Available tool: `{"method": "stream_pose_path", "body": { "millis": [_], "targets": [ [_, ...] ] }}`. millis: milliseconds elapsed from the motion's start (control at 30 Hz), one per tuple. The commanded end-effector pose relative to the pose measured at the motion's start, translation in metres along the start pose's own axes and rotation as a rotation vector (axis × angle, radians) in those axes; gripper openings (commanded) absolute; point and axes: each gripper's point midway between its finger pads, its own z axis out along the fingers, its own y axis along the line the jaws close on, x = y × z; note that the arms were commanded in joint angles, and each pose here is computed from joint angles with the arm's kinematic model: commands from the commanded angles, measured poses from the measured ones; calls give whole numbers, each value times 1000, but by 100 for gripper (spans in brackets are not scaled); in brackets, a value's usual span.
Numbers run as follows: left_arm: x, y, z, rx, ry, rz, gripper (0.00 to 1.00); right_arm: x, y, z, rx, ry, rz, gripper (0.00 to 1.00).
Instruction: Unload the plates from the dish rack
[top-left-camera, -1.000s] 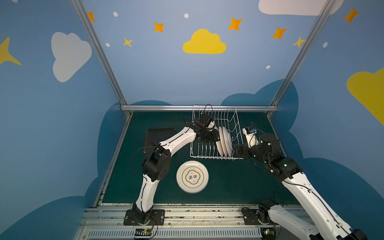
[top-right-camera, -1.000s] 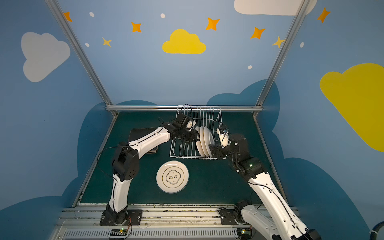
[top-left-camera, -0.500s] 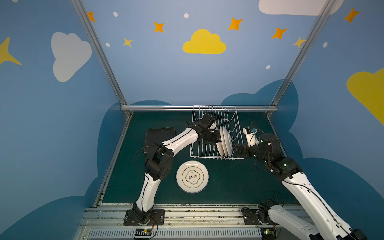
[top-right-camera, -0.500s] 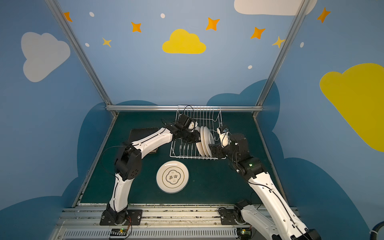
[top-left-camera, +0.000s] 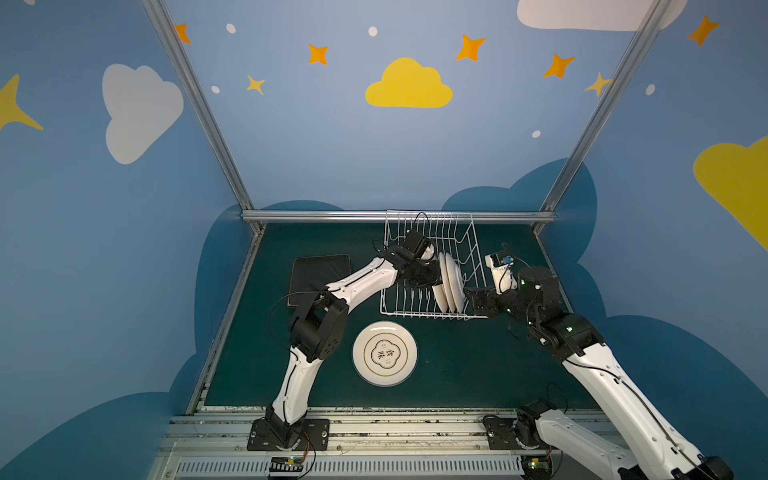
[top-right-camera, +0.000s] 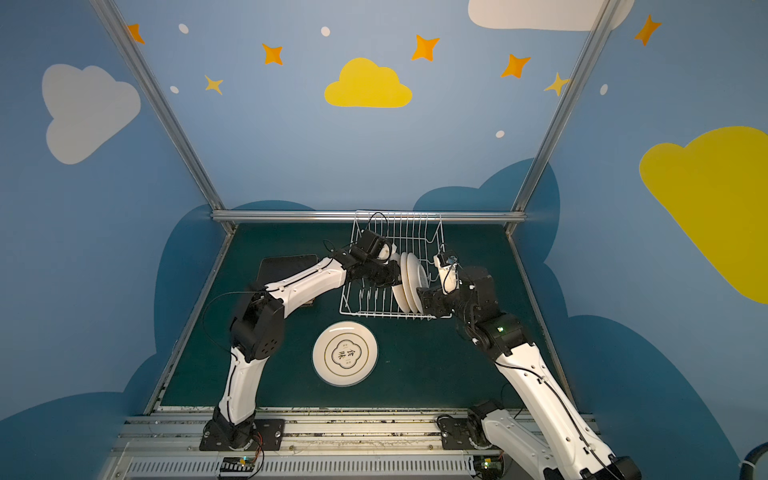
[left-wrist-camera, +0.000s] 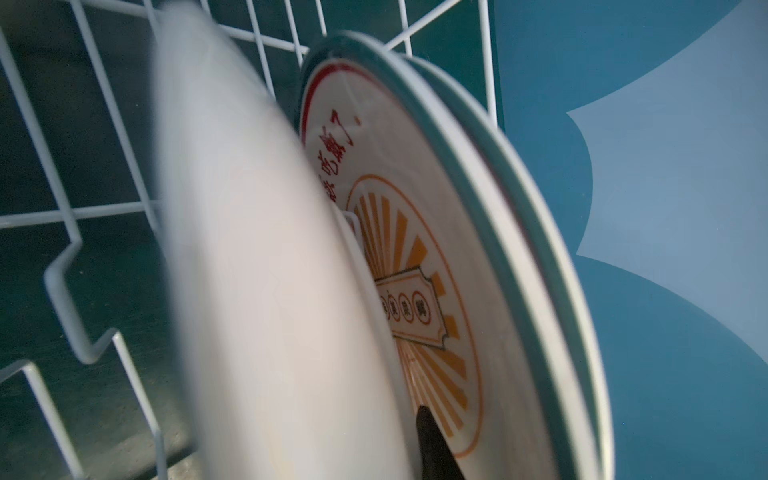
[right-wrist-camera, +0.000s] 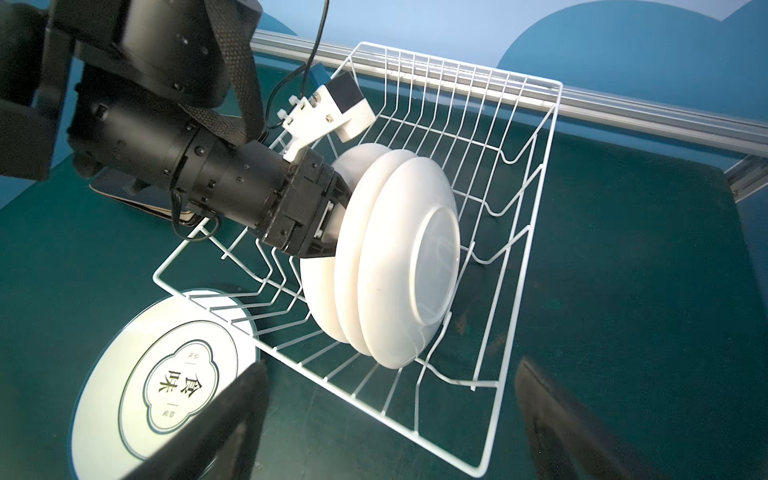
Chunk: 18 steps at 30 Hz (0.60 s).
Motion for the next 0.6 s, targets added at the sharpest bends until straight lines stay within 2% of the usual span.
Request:
{"method": "stream_pose_path", "body": {
  "millis": [0,233,567],
  "targets": [
    [6,20,7,-49,16,-38,27,-6,-1,0,1,-16,11,92],
    [6,16,2,-48,11,-33,23,-7,-2,-1,7,-22,14,92],
    [11,9,0,-43,10,-23,8,-6,-2,-2,10,-21,18,92]
  ]
}}
